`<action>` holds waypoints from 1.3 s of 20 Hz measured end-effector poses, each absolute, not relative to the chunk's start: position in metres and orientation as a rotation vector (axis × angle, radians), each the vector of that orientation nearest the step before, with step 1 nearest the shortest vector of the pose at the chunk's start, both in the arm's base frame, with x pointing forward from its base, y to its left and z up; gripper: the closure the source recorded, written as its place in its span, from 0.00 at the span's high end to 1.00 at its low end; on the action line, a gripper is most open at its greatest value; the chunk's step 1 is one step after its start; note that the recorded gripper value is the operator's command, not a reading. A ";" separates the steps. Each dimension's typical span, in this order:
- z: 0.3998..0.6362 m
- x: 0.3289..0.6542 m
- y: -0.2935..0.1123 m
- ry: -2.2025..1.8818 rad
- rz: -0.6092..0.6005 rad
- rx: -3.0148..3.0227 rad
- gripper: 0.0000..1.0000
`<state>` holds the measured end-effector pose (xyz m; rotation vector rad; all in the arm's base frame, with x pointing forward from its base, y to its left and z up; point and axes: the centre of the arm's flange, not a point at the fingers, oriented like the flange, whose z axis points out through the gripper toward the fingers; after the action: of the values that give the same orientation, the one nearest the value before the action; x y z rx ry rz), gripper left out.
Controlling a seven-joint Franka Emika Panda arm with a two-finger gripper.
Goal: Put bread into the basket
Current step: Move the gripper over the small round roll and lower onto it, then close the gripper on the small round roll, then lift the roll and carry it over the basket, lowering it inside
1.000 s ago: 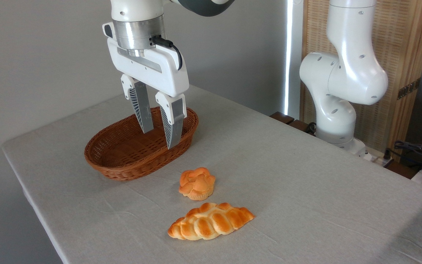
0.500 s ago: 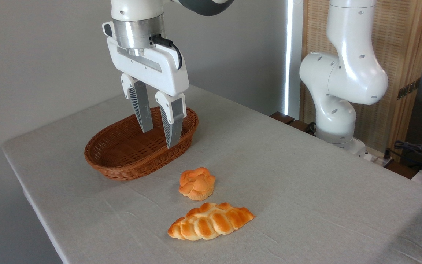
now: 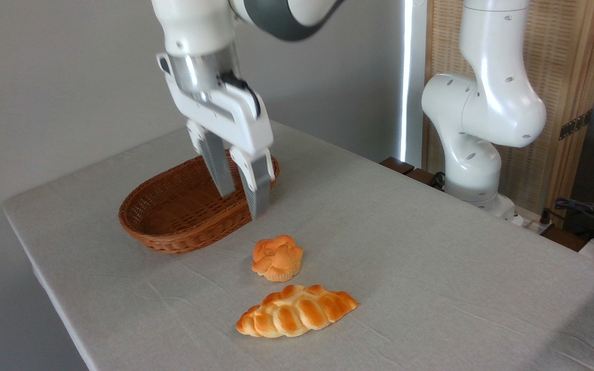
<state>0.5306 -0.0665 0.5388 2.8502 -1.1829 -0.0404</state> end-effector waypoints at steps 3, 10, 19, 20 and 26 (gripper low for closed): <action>0.501 0.527 -0.045 -1.196 -0.105 2.829 1.00; 0.429 0.515 -0.045 -1.262 -0.089 2.808 1.00; 0.425 0.512 -0.074 -1.340 -0.101 2.771 0.47; 0.425 0.512 -0.074 -1.340 -0.102 2.771 0.31; 0.425 0.512 -0.074 -1.341 -0.101 2.771 0.31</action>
<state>0.5118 -0.0740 0.4247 2.7711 -1.3406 -0.1006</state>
